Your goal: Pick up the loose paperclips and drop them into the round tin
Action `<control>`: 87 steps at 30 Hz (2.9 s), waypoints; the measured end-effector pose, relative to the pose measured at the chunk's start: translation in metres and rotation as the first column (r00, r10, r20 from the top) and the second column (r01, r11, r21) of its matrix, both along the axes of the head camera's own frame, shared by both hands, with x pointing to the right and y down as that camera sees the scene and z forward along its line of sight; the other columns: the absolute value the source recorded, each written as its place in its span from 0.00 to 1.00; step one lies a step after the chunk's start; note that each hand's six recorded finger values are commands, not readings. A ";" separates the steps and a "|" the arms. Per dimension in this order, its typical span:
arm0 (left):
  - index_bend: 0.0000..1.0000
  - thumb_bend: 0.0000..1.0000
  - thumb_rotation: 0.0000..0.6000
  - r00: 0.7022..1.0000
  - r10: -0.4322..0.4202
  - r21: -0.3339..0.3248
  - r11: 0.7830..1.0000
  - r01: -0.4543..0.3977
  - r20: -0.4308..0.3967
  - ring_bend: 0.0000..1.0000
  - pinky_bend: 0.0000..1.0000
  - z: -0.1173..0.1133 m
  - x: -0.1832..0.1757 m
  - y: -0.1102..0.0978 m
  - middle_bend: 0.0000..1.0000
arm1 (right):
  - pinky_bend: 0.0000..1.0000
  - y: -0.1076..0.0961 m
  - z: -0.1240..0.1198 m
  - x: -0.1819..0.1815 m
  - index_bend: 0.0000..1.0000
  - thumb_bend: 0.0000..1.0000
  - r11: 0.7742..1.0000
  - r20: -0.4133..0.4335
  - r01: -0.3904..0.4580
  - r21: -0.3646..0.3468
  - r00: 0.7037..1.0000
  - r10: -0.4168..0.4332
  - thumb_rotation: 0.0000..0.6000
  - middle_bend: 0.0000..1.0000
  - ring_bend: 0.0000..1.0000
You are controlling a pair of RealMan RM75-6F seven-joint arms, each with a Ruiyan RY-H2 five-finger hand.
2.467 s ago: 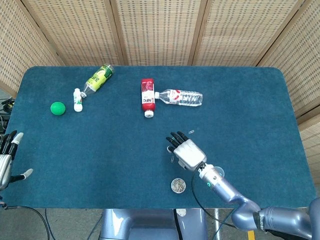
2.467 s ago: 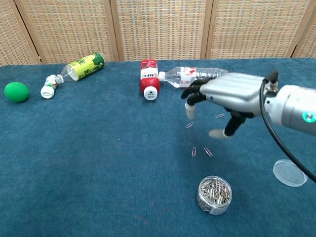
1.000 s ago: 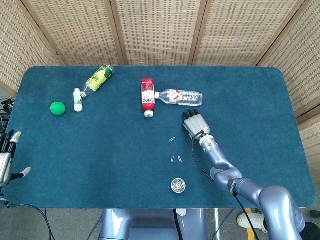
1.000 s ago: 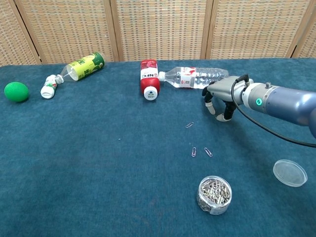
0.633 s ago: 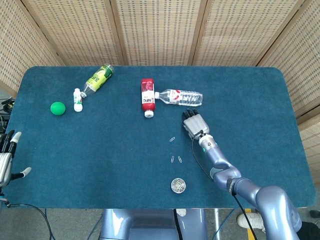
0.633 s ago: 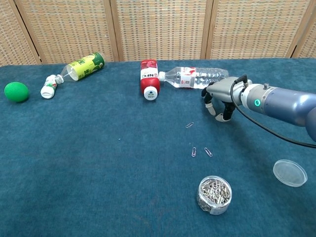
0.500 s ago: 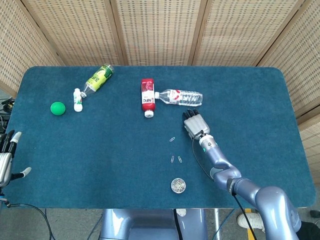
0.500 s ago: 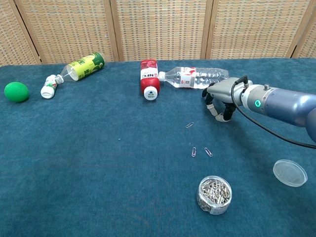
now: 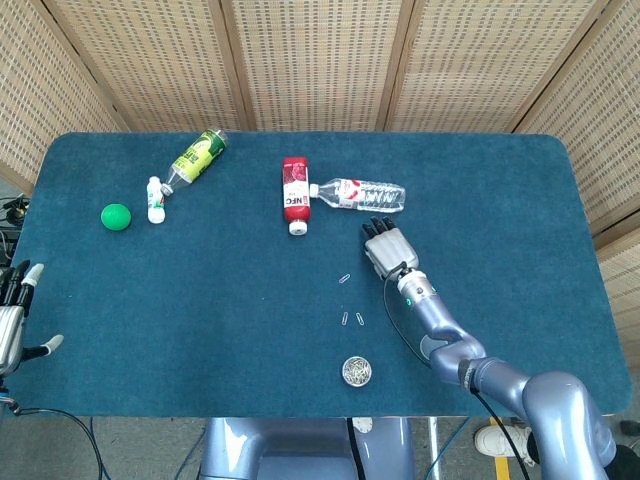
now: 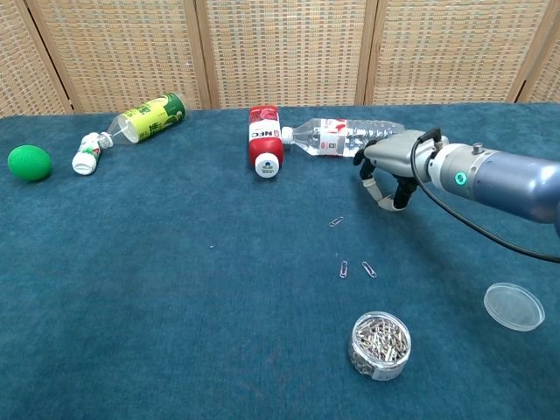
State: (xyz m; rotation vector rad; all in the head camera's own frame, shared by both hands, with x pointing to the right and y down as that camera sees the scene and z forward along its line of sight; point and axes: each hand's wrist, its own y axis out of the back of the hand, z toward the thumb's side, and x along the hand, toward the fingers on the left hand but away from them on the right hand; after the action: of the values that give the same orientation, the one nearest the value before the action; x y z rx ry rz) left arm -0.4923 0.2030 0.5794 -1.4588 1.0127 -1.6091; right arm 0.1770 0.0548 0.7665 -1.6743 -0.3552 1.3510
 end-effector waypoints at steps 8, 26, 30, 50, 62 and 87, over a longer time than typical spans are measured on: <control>0.00 0.00 1.00 1.000 0.014 -0.007 1.000 -0.014 -0.007 0.00 0.00 0.001 0.003 0.002 0.00 | 0.10 0.014 -0.031 -0.012 0.63 0.45 0.998 0.070 0.068 0.004 0.995 -0.068 1.00 0.11 0.00; 0.00 0.00 1.00 0.998 0.052 -0.010 0.999 -0.052 -0.026 0.00 0.00 -0.002 0.013 0.007 0.00 | 0.10 0.123 -0.119 -0.014 0.63 0.45 0.933 0.224 0.348 -0.091 0.920 -0.321 1.00 0.11 0.00; 0.00 0.00 1.00 0.998 0.055 -0.011 0.998 -0.056 -0.027 0.00 0.00 -0.002 0.014 0.008 0.00 | 0.10 0.140 -0.121 -0.010 0.63 0.45 0.922 0.233 0.366 -0.127 0.914 -0.331 1.00 0.11 0.00; 0.00 0.00 1.00 0.998 0.052 -0.010 0.999 -0.052 -0.030 0.00 0.00 -0.002 0.013 0.007 0.00 | 0.10 0.166 -0.099 -0.035 0.63 0.45 0.900 0.268 0.394 -0.187 0.902 -0.339 1.00 0.11 0.00; 0.00 0.00 1.00 0.998 0.052 -0.011 0.999 -0.052 -0.027 0.00 0.00 -0.002 0.013 0.008 0.00 | 0.10 0.169 -0.099 -0.045 0.63 0.45 0.899 0.286 0.396 -0.187 0.898 -0.335 1.00 0.11 0.00; 0.00 0.00 1.00 0.998 0.046 -0.007 0.999 -0.047 -0.033 0.00 0.00 -0.004 0.011 0.007 0.00 | 0.02 0.138 -0.130 -0.028 0.29 0.04 0.943 0.255 0.323 -0.079 0.921 -0.294 1.00 0.04 0.00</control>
State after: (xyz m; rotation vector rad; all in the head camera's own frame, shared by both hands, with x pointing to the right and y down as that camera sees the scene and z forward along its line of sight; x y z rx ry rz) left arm -0.4809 0.2102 0.5758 -1.5071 0.9848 -1.5623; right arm 0.1489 0.1930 0.6367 -1.9095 -0.1384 0.9534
